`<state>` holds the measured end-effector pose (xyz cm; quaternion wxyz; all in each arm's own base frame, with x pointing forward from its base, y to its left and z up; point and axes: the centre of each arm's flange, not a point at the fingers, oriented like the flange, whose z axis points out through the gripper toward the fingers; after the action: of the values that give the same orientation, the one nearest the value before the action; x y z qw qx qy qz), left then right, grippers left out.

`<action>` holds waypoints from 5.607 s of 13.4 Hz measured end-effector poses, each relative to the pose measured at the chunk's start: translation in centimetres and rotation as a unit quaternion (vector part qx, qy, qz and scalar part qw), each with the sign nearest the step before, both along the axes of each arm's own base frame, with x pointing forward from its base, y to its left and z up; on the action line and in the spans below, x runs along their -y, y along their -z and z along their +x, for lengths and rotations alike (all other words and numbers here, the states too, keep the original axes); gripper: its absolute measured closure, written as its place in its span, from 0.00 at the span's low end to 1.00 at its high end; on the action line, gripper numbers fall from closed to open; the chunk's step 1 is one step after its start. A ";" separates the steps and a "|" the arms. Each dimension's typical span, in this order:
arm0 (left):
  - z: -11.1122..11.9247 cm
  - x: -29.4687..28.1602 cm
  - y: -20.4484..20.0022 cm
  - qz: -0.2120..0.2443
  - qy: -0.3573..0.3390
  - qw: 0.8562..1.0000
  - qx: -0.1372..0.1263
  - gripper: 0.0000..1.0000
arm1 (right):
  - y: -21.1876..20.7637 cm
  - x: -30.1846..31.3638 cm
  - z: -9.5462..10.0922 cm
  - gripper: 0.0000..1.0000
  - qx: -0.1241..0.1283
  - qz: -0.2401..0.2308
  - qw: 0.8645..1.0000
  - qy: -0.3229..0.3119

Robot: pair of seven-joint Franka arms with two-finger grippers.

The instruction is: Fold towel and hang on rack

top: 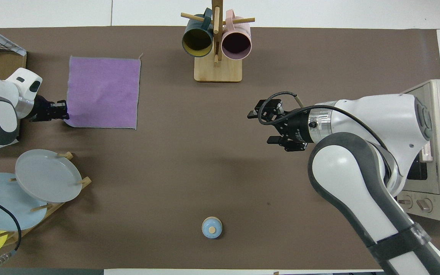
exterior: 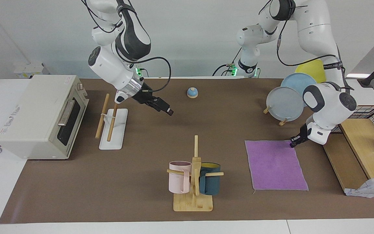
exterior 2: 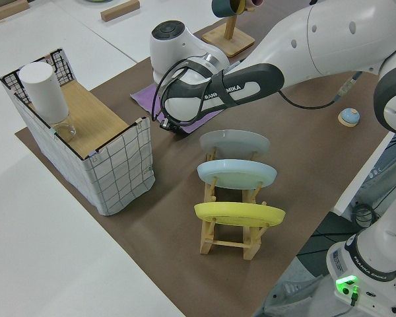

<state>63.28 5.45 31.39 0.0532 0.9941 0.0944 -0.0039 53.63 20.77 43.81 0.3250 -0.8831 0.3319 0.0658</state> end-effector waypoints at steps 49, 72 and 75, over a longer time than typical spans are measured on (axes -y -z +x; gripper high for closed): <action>-2.4 12.6 -0.2 -0.087 0.075 0.993 0.027 0.98 | 0.1 -3.8 -0.6 0.00 -0.014 0.027 0.997 0.067; -10.2 32.5 -21.2 -0.199 -0.568 0.790 -0.119 0.98 | -0.7 -13.9 -2.6 0.00 -0.166 0.175 0.922 0.303; -10.5 32.9 -21.4 -0.203 -0.584 0.777 -0.121 0.98 | -0.7 -14.7 -2.2 0.00 -0.174 0.180 0.917 0.311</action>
<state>52.74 -27.41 52.81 0.2337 0.7057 0.6595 -0.1118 51.45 35.43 44.48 0.4197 -0.6364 0.6237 0.1727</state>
